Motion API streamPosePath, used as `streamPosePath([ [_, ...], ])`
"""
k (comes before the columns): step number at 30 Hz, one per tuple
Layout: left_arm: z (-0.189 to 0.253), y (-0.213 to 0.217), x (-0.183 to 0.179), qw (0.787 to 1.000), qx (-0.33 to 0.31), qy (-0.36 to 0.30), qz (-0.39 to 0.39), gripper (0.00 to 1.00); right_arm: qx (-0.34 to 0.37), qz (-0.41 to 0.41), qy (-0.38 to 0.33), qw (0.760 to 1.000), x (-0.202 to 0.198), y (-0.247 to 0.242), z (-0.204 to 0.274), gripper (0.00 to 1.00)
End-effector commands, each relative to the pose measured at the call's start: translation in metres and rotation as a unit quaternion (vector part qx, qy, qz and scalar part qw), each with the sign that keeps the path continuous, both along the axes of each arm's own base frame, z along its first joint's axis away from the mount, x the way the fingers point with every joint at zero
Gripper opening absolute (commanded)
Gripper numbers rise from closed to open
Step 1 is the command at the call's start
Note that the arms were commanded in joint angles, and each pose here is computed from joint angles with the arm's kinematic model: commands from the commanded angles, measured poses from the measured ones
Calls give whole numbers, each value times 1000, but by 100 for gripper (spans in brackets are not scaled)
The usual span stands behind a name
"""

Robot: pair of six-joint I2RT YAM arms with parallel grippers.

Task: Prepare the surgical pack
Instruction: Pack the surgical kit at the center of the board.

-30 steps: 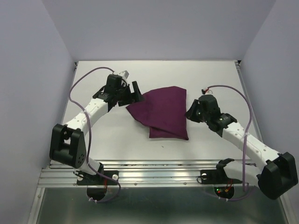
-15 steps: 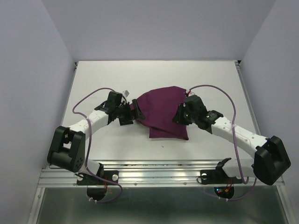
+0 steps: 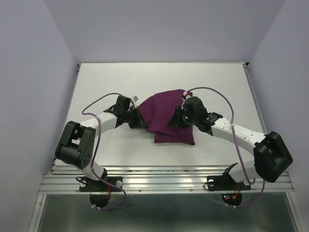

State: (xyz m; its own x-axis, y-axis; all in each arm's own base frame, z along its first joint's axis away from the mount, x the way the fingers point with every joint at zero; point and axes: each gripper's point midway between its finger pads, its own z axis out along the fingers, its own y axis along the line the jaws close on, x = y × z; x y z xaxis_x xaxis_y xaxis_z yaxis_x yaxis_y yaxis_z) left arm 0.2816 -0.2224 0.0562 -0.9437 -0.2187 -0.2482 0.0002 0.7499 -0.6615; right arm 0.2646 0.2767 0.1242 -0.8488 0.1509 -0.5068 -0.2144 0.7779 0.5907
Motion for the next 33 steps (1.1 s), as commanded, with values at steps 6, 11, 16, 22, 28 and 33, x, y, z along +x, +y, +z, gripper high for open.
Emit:
streamPosePath([
  [6, 67, 4, 6, 996, 3, -83, -14, 0, 107, 45, -35, 993, 14, 45, 47, 29],
  [11, 54, 6, -7, 997, 2, -67, -29, 0, 121, 79, -15, 989, 7, 65, 45, 29],
  [16, 37, 6, -14, 998, 1, -54, -38, 0, 126, 120, 14, 985, -11, 83, 30, 29],
  [22, 11, 9, -20, 998, 13, -35, -43, 0, 98, 129, 70, 984, -35, 73, -27, 30],
  [28, -20, 13, -27, 999, 29, -5, -42, 0, 55, 118, 120, 984, -51, 57, -83, 28],
  [33, -31, 13, -30, 998, 29, 8, -48, 0, 21, 102, 82, 991, -34, 52, -68, 26],
])
